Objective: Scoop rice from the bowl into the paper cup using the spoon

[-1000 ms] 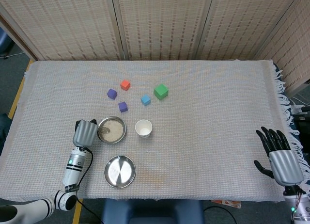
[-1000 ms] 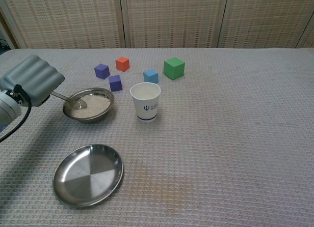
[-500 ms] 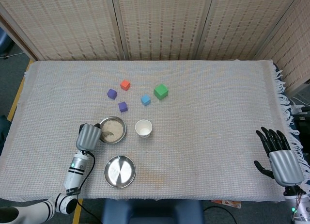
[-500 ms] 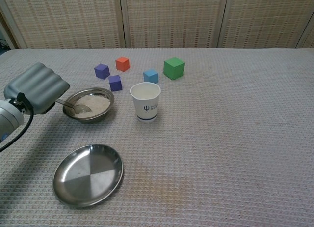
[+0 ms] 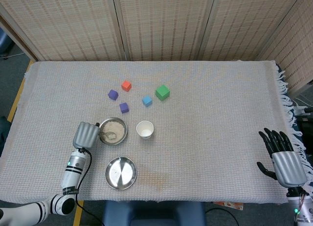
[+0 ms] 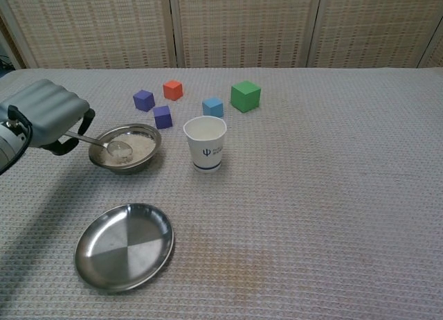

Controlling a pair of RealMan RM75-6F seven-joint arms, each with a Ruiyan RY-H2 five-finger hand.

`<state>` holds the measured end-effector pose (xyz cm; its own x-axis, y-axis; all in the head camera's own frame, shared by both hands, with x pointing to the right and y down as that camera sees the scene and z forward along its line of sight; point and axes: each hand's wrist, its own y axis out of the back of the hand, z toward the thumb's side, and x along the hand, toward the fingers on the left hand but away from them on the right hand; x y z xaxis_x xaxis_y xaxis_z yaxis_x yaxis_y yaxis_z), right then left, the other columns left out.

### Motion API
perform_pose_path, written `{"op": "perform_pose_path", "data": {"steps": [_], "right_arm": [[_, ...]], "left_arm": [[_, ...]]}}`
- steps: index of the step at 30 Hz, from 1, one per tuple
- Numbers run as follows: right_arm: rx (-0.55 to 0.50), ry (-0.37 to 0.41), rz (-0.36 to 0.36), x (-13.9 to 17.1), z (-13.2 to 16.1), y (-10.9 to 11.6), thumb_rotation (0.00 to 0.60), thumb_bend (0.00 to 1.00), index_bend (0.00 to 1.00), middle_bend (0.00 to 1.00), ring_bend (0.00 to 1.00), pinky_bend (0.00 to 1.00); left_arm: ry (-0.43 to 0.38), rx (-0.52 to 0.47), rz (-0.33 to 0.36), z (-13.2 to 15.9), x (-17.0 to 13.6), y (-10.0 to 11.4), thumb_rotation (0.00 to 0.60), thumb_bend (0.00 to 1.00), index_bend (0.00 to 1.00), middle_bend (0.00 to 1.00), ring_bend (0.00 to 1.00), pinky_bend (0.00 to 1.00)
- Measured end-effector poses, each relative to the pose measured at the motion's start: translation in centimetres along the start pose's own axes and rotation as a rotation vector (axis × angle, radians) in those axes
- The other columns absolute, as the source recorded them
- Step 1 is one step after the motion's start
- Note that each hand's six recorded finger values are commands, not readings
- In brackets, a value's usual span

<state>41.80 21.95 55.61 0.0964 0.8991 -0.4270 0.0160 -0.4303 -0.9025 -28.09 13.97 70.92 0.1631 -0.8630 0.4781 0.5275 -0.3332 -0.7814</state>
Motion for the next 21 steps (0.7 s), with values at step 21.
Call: {"op": "perform_pose_path", "data": {"steps": [21], "right_arm": [[0.008,-0.007,0.012,-0.2,-0.1,-0.3,0.600,0.15,0.00,0.00,0.00,0.00]], "left_arm": [[0.020,-0.273,-0.162,-1.6,2.2,2.1,0.600,0.41,0.61,1.00,1.00,1.00]]}}
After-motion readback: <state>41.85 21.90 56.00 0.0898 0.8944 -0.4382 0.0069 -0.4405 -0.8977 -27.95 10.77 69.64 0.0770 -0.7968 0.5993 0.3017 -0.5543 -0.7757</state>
